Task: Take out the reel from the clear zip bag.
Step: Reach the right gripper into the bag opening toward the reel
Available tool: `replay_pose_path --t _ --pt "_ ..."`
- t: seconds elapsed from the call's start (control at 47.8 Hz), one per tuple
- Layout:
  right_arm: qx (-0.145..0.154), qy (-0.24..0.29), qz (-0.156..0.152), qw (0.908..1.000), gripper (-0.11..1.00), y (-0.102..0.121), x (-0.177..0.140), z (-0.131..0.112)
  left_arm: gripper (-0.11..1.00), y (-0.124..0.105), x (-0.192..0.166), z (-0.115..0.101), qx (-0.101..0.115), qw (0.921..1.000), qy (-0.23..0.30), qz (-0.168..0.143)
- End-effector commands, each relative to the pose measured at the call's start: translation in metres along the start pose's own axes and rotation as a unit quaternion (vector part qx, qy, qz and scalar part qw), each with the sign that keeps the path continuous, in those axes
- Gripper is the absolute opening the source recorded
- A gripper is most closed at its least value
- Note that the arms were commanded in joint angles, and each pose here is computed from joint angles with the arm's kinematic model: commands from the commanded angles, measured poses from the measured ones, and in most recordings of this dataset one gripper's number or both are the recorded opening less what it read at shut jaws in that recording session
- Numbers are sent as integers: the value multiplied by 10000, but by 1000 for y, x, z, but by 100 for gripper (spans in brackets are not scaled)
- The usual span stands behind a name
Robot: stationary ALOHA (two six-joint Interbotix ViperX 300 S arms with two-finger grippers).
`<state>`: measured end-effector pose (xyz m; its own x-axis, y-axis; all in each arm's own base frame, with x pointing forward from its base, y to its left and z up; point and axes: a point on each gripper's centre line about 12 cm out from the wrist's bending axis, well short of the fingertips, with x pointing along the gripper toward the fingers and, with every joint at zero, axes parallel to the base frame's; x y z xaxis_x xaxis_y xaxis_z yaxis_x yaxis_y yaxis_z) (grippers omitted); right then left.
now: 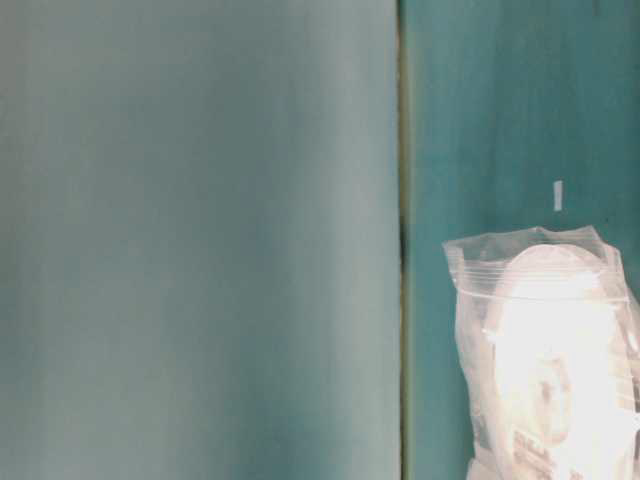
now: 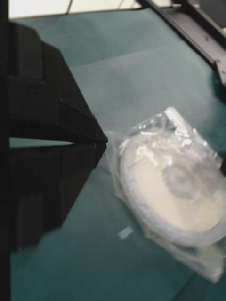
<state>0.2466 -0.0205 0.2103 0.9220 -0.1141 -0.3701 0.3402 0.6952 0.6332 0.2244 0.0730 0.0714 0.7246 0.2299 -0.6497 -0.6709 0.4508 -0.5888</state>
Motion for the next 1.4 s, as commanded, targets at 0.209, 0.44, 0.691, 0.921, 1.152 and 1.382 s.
replay_pose_path --t 0.209,0.44,0.691,0.921,1.152,1.382 --pt "1101 196 -442 9927 80 -10 26 -5 -8 0 2 1 -18 10000 -4 13" --pt "1284 339 -762 9882 84 -14 62 -9 -8 1 1 0 -25 10000 20 43" --pt "1270 452 -985 9860 83 -16 105 -12 -8 1 1 0 -33 9999 58 91" --pt "1264 580 -1206 9829 83 -25 133 -20 -8 2 1 0 -33 9999 58 91" --pt "1279 557 -1235 9825 83 -25 154 -16 -8 2 0 -1 -33 9999 63 97" --pt "1314 562 -1277 9815 83 -27 169 -15 -8 2 1 -1 -33 9999 68 103"
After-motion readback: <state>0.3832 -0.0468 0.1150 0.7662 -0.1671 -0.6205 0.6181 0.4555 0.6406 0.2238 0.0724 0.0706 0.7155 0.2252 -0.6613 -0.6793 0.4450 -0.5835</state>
